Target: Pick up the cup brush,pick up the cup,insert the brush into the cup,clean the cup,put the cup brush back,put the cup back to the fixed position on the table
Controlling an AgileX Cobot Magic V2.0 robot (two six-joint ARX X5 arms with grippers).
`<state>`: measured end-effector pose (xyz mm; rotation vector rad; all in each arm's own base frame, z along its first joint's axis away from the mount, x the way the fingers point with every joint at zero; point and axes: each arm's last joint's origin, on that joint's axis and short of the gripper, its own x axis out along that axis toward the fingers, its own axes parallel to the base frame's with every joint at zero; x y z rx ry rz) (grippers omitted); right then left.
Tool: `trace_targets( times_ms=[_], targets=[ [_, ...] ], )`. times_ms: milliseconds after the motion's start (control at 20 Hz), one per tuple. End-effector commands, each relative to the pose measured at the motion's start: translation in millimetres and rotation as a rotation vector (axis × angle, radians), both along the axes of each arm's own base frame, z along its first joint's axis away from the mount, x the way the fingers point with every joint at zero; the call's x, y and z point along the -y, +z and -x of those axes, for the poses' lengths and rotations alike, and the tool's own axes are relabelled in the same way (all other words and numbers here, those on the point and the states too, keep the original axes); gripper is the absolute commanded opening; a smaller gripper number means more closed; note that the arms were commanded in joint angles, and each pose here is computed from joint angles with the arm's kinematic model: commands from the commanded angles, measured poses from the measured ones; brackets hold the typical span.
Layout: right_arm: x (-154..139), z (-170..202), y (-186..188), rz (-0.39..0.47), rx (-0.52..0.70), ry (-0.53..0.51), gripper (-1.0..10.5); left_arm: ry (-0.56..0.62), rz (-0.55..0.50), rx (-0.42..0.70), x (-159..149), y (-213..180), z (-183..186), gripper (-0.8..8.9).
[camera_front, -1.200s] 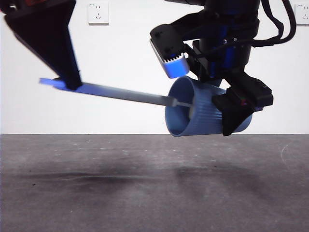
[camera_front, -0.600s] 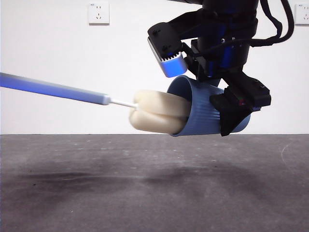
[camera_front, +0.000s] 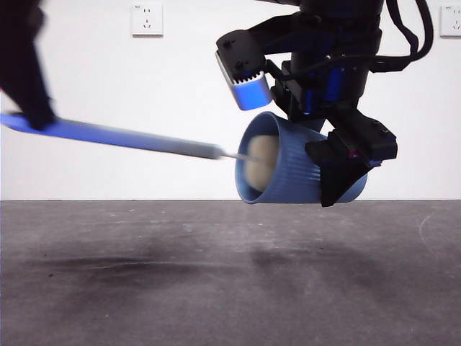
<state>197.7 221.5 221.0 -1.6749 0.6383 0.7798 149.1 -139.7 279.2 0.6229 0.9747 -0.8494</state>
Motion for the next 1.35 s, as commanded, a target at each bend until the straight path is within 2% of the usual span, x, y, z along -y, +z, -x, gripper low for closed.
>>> trace_targets(
  times_ms=[50, 200, 350, 500, 700, 800, 900, 1000, 1100, 1200, 1350],
  targets=[
    [-3, 2, 0, -0.013, 0.001, 0.002, -0.2, -0.007, 0.044, 0.001, 15, -6, -9, -0.09],
    [-4, 3, 0, -0.012, 0.001, 0.004, -0.2, 0.003, 0.055, -0.006, 24, -11, -12, -0.09],
    [-4, 3, 0, -0.014, 0.003, -0.003, -0.2, 0.028, -0.014, -0.02, 17, -12, -8, -0.08],
    [-3, 2, 0, -0.035, 0.004, -0.033, -0.2, 0.099, -0.093, 0.041, -2, -2, 2, -0.09],
    [0, -1, 0, -0.071, 0.006, -0.09, -0.2, 0.168, -0.088, 0.039, -35, 17, 26, -0.08],
    [-1, -1, 1, -0.121, 0.011, -0.143, -0.2, 0.217, -0.094, 0.03, -52, 23, 39, -0.09],
    [-1, -2, 2, -0.213, 0.021, -0.236, -0.2, 0.274, -0.122, 0.05, -67, 27, 52, -0.09],
    [-1, -2, 7, -0.351, 0.037, -0.359, -0.2, 0.324, -0.093, 0.066, -77, 32, 63, -0.09],
    [0, 0, 15, -0.524, 0.041, -0.493, -0.2, 0.392, -0.024, 0.099, -83, 36, 70, -0.09],
    [2, 4, 26, -0.717, -0.025, -0.605, -0.2, 0.476, 0.061, 0.132, -84, 39, 71, -0.09],
    [10, 13, 51, -0.965, -0.076, -0.708, -0.2, 0.641, 0.125, 0.196, -80, 28, 61, -0.09]
  ],
)
